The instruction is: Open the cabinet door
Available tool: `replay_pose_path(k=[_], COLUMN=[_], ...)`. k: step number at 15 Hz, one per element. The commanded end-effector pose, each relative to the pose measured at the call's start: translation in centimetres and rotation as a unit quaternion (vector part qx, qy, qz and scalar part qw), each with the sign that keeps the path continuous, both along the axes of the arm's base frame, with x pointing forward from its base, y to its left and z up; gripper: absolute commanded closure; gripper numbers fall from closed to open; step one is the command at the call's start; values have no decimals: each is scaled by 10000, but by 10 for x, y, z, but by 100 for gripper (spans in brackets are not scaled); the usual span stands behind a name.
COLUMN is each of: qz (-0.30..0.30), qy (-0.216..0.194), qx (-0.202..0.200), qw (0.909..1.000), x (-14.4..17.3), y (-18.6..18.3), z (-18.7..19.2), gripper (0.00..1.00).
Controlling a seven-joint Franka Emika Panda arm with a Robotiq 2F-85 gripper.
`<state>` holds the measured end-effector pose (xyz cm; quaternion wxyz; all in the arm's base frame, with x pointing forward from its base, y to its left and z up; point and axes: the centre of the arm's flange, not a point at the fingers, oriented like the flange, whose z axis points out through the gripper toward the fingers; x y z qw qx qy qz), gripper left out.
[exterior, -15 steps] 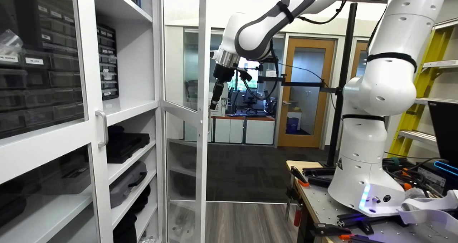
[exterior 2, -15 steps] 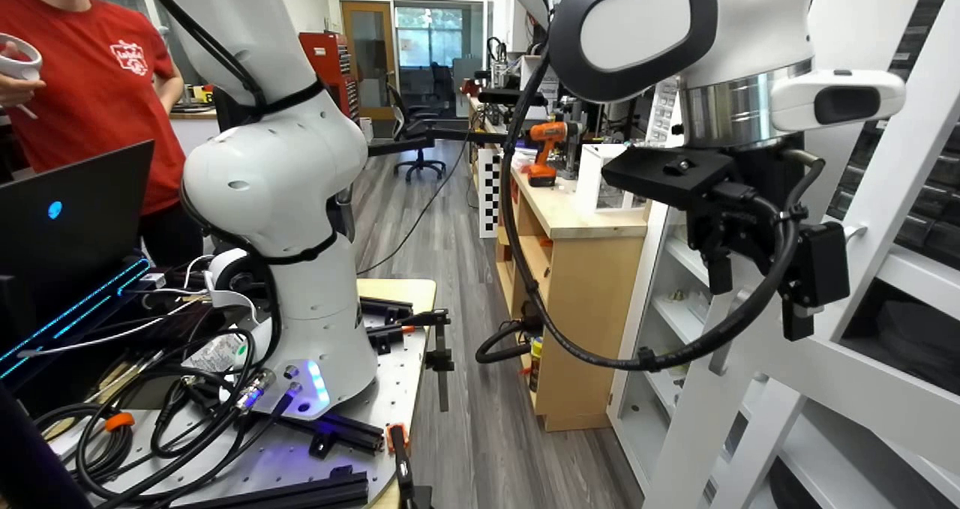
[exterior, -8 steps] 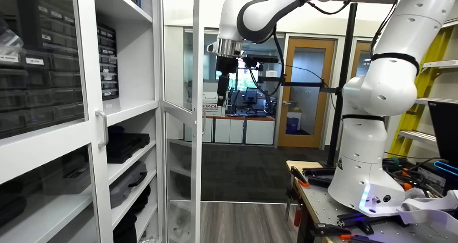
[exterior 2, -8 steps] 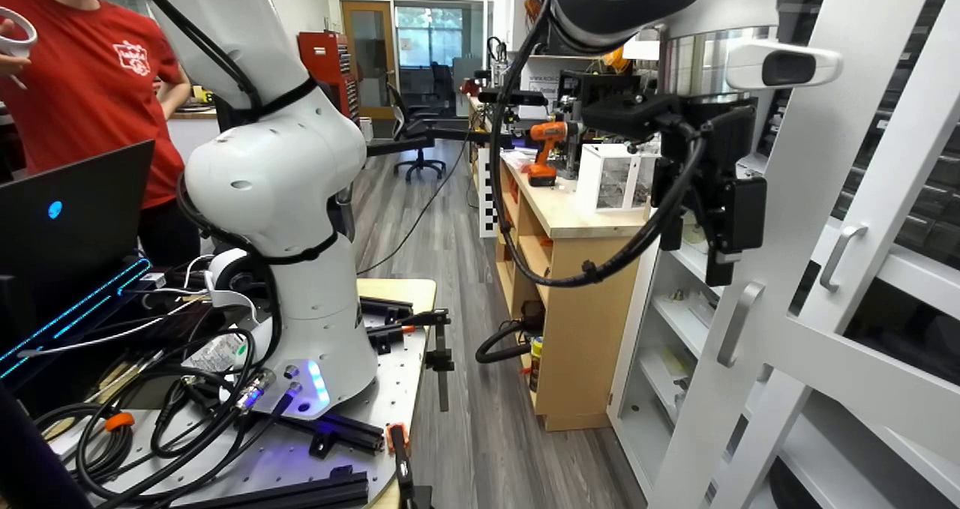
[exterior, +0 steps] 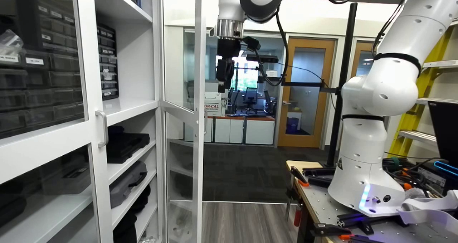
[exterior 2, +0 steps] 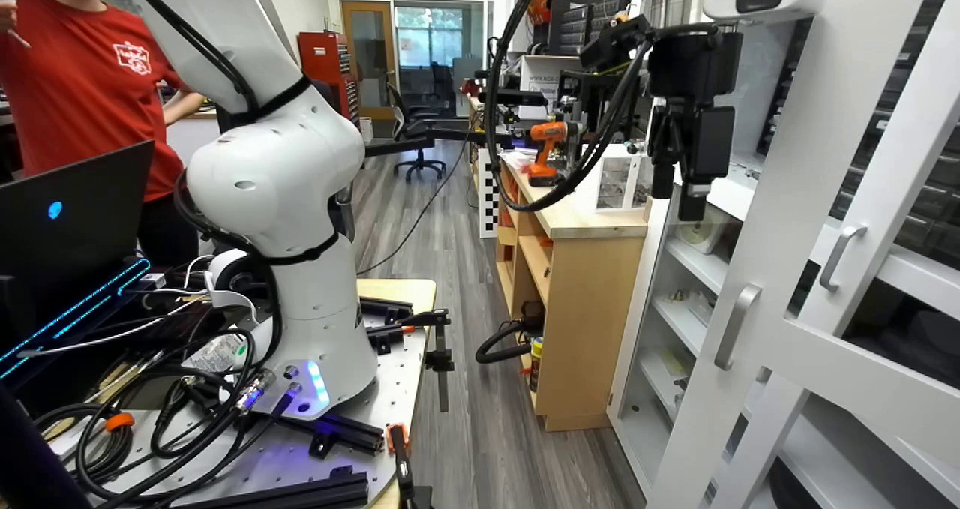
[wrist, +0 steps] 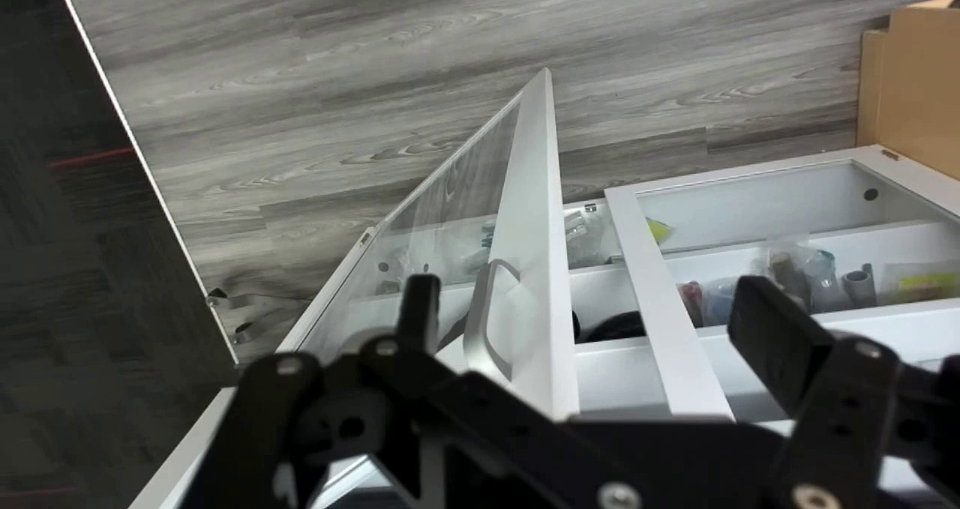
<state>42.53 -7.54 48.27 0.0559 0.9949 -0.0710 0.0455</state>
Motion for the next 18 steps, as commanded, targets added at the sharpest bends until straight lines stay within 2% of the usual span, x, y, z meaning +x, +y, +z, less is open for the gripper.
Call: replay_pose_path(k=[1, 4, 9, 12, 15, 16, 18], qz=[-128, 65, 431, 638, 704, 642, 660], qy=[-229, -440, -487, -479, -452, -443, -392], qx=[131, 214, 396, 489, 365, 386, 387], qw=[9996, 9988, 9971, 9956, 9958, 9962, 9963], x=[5, 21, 45, 57, 66, 55, 60], y=[24, 47, 79, 90, 95, 92, 94], z=[29, 44, 57, 53, 43, 43, 38], gripper=[0, 0, 0, 0, 0, 0, 0])
